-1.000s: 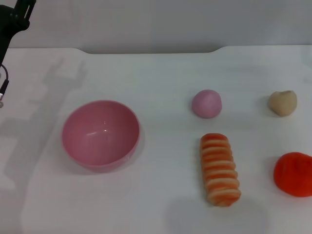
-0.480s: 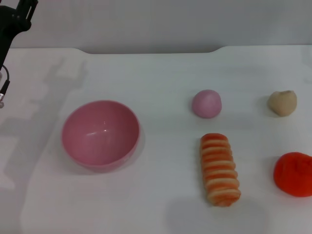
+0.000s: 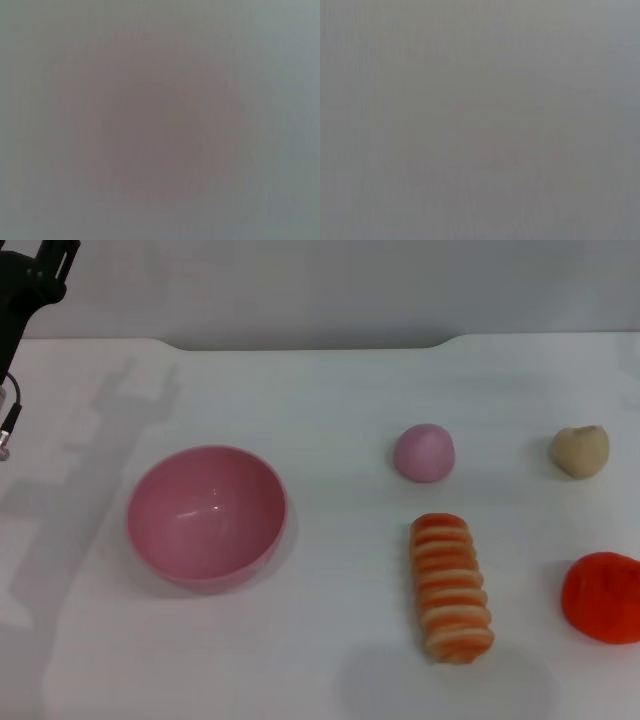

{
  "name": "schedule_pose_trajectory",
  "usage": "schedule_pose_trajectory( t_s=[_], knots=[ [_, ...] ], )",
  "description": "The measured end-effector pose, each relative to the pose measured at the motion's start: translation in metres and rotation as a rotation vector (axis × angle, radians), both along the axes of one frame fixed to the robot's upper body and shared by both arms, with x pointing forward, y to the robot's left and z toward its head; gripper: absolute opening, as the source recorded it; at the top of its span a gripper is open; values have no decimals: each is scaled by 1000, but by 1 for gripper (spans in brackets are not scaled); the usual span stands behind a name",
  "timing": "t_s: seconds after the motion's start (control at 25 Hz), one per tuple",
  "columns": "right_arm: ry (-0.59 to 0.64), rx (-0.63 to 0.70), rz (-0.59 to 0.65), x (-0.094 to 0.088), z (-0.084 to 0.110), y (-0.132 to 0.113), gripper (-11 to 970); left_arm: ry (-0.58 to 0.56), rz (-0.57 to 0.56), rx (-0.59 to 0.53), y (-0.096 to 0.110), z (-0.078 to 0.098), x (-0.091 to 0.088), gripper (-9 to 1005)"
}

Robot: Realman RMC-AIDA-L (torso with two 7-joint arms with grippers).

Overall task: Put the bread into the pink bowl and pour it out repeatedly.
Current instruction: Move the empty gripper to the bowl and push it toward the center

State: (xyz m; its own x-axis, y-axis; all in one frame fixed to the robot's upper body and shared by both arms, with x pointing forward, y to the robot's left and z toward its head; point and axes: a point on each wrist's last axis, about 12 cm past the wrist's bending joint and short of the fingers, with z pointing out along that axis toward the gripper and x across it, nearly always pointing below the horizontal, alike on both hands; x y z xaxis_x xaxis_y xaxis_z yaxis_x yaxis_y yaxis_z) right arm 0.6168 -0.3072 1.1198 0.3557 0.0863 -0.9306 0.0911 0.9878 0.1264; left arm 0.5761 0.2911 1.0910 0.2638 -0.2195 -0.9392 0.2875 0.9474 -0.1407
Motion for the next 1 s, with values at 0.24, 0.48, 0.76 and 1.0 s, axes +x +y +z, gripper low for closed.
schedule_pose_trajectory(
  t_s=[0.24,0.48,0.76,1.0],
  knots=[
    [3,1,-3,-1,-1,-1,634,3,-9,1,-2,-1,0,637],
    [7,0,-6,-2,-2,-2,635,4,-17,4,-4,-1,-1,635],
    [9,0,-6,-2,-3,-2,635,4,-16,4,-3,-1,-1,633],
    [10,-1,-4,-1,-3,-1,634,5,-15,3,-3,-1,-1,632]
  ],
)
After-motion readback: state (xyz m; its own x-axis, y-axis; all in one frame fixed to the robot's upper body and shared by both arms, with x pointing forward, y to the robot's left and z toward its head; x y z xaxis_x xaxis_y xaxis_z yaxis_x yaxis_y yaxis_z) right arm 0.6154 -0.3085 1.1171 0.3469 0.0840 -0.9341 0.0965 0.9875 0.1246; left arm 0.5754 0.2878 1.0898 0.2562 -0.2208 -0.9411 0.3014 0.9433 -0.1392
